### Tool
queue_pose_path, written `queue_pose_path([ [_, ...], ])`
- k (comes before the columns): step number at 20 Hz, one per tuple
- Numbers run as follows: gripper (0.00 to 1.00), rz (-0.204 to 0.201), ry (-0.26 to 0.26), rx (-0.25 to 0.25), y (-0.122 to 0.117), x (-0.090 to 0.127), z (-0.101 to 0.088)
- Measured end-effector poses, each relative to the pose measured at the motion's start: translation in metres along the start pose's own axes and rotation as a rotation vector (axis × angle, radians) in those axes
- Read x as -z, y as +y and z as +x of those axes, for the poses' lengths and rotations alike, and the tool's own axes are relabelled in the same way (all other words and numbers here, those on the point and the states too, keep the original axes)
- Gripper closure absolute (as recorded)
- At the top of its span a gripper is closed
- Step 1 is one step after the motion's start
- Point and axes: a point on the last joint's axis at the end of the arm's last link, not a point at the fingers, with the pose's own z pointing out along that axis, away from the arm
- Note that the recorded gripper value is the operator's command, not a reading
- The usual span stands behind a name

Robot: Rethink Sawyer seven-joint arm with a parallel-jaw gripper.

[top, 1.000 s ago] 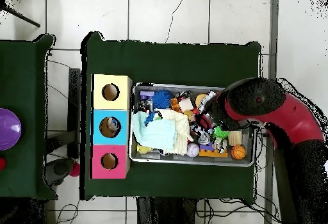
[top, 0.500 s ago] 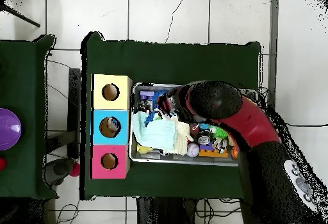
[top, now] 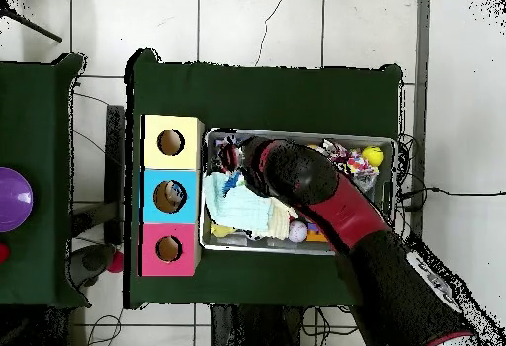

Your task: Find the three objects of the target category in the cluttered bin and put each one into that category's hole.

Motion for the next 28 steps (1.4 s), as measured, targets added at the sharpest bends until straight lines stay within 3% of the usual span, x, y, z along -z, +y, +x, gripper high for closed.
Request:
queue_pose_path([
  [5,1.00,-0.078,0.016,-0.042,0.007,-0.004,0.019],
  [12,1.00,-0.140,0.032,-0.059,0.020,0.004,0.031],
  [22,1.00,-0.245,-0.023,-0.054,0.044,0.019,0.014],
  [28,1.00,-0.277,-0.106,-0.044,0.063,0.004,0.003],
])
